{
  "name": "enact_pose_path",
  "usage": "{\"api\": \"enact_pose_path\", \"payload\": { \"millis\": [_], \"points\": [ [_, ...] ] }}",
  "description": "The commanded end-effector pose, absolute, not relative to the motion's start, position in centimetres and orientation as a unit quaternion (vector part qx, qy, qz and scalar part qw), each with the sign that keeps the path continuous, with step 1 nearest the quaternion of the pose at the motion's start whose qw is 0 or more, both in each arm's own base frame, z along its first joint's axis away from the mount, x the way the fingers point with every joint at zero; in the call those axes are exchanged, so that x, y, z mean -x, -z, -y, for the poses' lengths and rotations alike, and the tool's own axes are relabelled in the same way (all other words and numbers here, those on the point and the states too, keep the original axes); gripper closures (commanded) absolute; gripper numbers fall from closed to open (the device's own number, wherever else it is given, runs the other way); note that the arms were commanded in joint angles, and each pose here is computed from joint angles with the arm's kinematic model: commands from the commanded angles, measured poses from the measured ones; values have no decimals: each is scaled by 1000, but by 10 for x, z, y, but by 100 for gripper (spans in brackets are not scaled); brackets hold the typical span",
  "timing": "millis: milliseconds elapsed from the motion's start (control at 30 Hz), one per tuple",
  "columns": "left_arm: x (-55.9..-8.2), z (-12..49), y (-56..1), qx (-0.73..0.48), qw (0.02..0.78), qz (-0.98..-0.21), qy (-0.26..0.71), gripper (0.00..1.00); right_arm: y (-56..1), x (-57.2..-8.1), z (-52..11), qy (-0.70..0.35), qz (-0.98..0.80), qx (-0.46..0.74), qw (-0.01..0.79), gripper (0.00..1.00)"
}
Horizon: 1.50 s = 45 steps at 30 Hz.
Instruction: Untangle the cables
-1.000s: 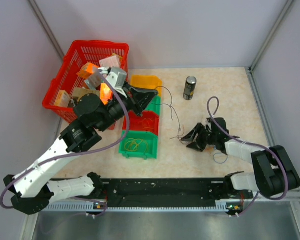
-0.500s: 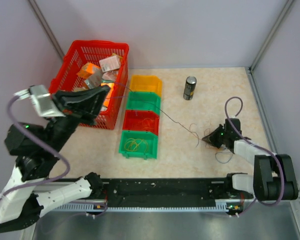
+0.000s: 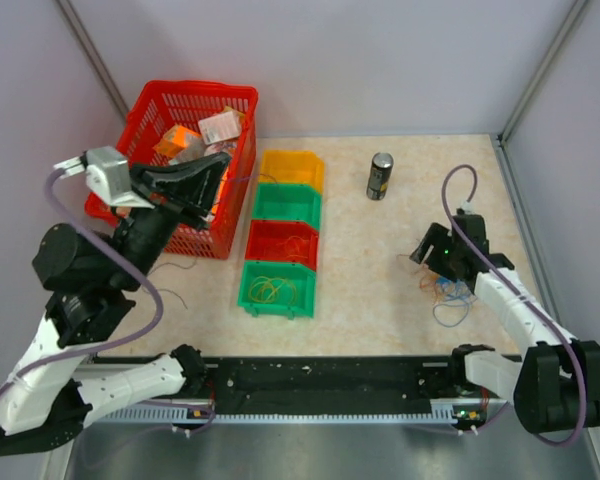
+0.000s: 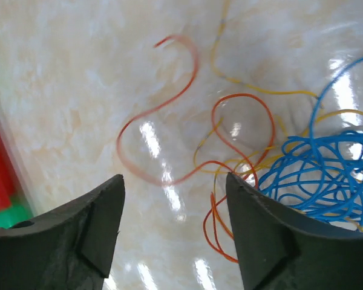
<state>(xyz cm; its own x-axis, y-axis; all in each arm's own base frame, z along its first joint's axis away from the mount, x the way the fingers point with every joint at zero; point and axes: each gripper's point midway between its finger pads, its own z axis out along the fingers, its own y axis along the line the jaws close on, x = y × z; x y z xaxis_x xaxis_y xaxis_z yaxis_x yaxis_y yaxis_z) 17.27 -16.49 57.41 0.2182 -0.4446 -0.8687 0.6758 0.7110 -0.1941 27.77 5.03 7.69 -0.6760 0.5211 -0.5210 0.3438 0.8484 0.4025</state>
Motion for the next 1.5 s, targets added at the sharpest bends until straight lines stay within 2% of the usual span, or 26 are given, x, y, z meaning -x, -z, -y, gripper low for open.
{"api": "enact_pose_path", "payload": {
  "millis": [0, 67, 133, 267, 367, 567, 933, 1167, 1333, 1433, 1467],
  "points": [
    [-183, 186, -565, -114, 751, -529, 380, 100, -116, -270, -85, -150, -917, -118, 349, 25],
    [-189, 192, -559, -108, 741, -541, 383, 100, -139, -265, -98, -164, -912, -78, 368, 20],
    [-194, 202, -551, -110, 729, -554, 386, 100, -170, -261, -117, -192, -896, -11, 400, 19],
    [-199, 215, -545, -116, 713, -568, 394, 100, -231, -236, -172, -310, -813, 140, 472, 19],
    [-200, 223, -543, -121, 704, -571, 404, 100, -266, -222, -199, -388, -742, 200, 509, 18],
    [-198, 243, -538, -132, 678, -575, 438, 100, -318, -210, -232, -489, -656, 265, 510, 18],
    [-196, 258, -531, -140, 657, -577, 465, 100, -315, -216, -275, -559, -634, 276, 457, 19],
    [-194, 256, -535, -140, 658, -573, 468, 100, -305, -217, -309, -556, -638, 286, 449, 19],
    [-194, 255, -533, -140, 658, -575, 465, 100, -304, -216, -314, -571, -636, 278, 438, 36],
    [-197, 255, -531, -139, 660, -578, 460, 100, -308, -205, -314, -592, -621, 284, 428, 55],
    [-198, 254, -532, -138, 661, -578, 459, 100, -308, -204, -313, -596, -620, 280, 426, 65]
  ]
}}
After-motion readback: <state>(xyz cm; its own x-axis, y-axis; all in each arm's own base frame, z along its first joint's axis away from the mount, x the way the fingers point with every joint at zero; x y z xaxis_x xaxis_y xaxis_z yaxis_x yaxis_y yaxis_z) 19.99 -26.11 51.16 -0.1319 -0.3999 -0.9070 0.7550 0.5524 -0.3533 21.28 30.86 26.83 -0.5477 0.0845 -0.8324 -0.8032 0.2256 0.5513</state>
